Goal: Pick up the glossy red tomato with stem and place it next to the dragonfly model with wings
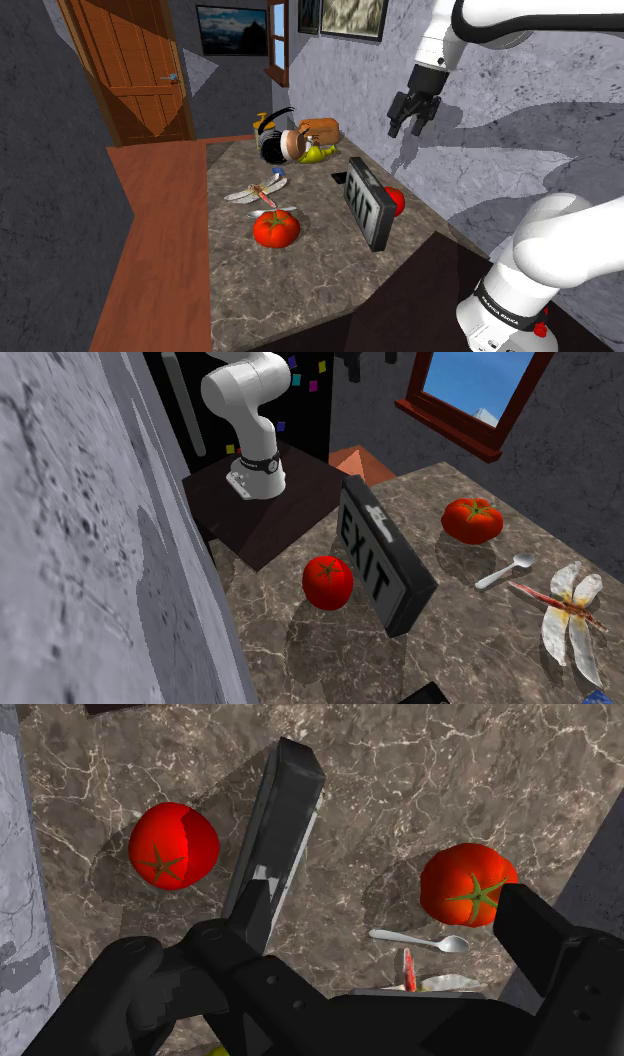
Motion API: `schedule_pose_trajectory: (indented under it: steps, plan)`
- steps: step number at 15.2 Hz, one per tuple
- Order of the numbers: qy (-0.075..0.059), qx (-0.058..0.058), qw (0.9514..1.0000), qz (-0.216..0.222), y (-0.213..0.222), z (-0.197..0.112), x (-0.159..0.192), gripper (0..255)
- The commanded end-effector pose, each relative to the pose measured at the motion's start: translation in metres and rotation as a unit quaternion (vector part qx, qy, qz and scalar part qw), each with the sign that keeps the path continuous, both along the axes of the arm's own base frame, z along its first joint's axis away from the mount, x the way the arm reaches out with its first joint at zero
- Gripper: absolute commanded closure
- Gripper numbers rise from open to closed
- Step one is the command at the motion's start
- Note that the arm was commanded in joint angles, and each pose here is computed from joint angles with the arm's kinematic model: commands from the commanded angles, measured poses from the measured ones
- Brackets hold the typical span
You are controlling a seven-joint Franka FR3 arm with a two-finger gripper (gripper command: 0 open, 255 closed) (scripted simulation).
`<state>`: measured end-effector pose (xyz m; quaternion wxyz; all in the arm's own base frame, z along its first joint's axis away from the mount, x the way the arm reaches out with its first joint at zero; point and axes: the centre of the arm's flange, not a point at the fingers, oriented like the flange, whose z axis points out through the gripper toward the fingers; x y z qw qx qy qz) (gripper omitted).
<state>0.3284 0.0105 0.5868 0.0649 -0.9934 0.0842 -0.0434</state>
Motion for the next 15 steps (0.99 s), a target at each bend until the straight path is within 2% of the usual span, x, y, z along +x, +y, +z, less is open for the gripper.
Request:
schedule_pose_trajectory:
  steps: [1, 15]
  plan:
    - [0.000, 0.000, 1.0000, 0.000, 0.000, 0.000, 0.000, 0]
    - [0.015, -0.008, 0.9998, 0.005, -0.115, -0.134, 0.053, 0]
